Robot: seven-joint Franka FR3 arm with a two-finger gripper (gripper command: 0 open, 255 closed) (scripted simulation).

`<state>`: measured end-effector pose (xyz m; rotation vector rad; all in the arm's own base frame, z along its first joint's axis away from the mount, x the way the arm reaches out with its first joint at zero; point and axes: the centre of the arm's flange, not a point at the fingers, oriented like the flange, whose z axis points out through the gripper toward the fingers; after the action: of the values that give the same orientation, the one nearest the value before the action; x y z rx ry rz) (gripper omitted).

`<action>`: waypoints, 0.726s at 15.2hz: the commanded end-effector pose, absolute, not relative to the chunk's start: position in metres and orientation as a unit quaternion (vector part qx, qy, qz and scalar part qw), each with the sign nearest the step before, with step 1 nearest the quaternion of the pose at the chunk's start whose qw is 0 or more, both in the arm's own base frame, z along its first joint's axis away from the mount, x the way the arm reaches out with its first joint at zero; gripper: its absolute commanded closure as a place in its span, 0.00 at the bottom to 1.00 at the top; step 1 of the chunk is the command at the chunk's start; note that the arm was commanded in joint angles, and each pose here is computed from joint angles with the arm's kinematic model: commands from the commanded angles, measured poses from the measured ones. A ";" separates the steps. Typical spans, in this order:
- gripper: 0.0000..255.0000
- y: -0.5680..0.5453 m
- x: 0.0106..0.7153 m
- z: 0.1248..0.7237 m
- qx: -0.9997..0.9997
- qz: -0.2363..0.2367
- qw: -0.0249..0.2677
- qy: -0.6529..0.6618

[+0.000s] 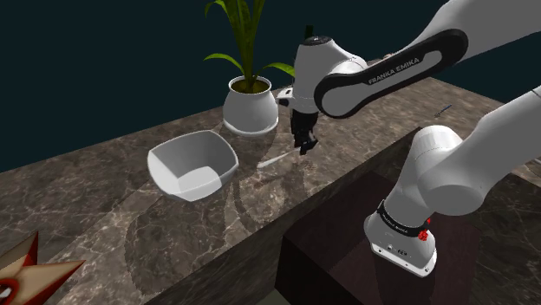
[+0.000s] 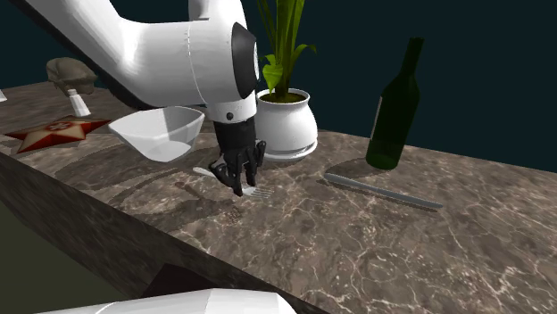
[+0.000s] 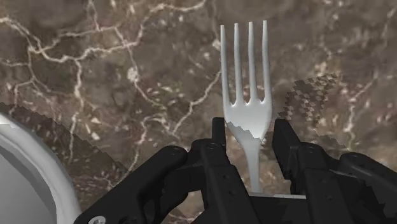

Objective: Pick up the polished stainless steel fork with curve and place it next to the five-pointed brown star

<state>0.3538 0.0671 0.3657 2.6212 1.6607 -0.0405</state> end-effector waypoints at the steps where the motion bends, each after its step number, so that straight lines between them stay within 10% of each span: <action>1: 1.00 0.067 0.354 0.378 0.845 -0.013 0.019 0.535; 11: 1.00 0.067 0.354 0.431 0.845 -0.013 0.019 0.535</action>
<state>0.3545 0.0674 0.4262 2.6215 1.6606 -0.0404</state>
